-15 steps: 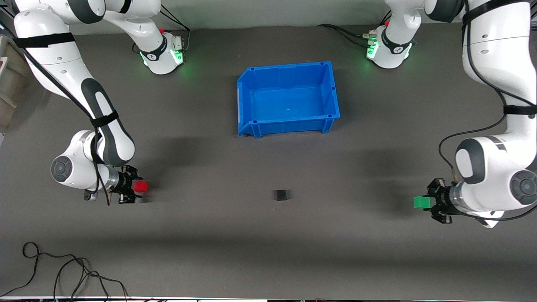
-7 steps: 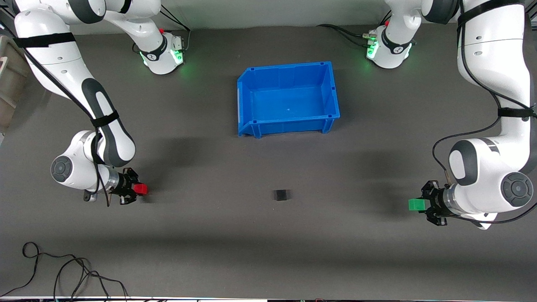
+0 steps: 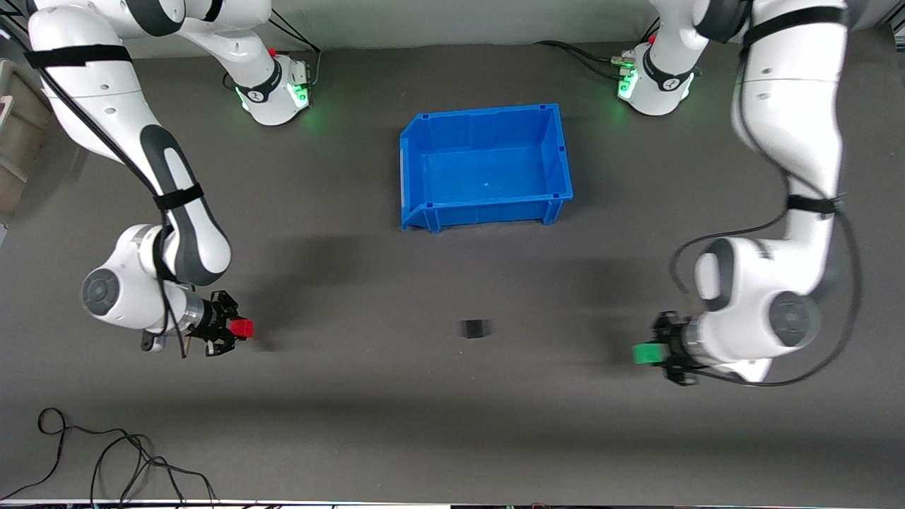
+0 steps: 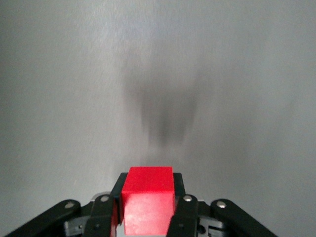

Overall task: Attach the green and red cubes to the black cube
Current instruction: 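Carry the green cube with the left gripper while the right gripper carries red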

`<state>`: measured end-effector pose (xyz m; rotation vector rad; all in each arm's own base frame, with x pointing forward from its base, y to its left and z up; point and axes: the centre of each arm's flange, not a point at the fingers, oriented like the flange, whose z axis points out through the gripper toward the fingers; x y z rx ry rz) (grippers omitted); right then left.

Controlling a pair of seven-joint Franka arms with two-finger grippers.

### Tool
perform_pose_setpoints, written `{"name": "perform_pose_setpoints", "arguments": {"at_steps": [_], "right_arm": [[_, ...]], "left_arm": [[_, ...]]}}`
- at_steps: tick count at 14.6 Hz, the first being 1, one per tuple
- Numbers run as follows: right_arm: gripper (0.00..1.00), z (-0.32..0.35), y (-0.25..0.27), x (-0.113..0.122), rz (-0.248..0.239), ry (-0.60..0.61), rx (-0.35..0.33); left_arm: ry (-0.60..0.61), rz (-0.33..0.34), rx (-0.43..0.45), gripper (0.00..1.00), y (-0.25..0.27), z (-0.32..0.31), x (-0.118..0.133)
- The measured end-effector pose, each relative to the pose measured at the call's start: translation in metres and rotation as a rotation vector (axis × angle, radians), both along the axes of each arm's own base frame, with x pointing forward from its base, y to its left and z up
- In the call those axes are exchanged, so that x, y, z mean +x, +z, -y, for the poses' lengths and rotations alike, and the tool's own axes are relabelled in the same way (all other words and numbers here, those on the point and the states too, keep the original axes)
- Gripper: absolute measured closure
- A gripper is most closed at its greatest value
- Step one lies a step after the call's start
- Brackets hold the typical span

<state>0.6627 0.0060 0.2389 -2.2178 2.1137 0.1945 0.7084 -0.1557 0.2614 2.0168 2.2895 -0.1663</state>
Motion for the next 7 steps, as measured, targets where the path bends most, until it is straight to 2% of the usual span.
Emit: {"name": "perform_pose_setpoints", "arguments": {"at_steps": [3,5,7], "right_arm": [[0.61,-0.045,0.027,0.011,-0.012,0.026,0.097],[0.61,-0.081,0.033,0.012,-0.008,0.002,0.183],[0.61,-0.102,0.036,0.011,-0.013,-0.025,0.215]], "left_arm": [[-0.012,-0.015,0.005,0.6,-0.025,0.069,-0.016],[0.023,0.024,-0.003,0.6,-0.036,0.102,-0.019],[0.035,0.054,-0.011,0.6,-0.052,0.132,-0.025]]}}
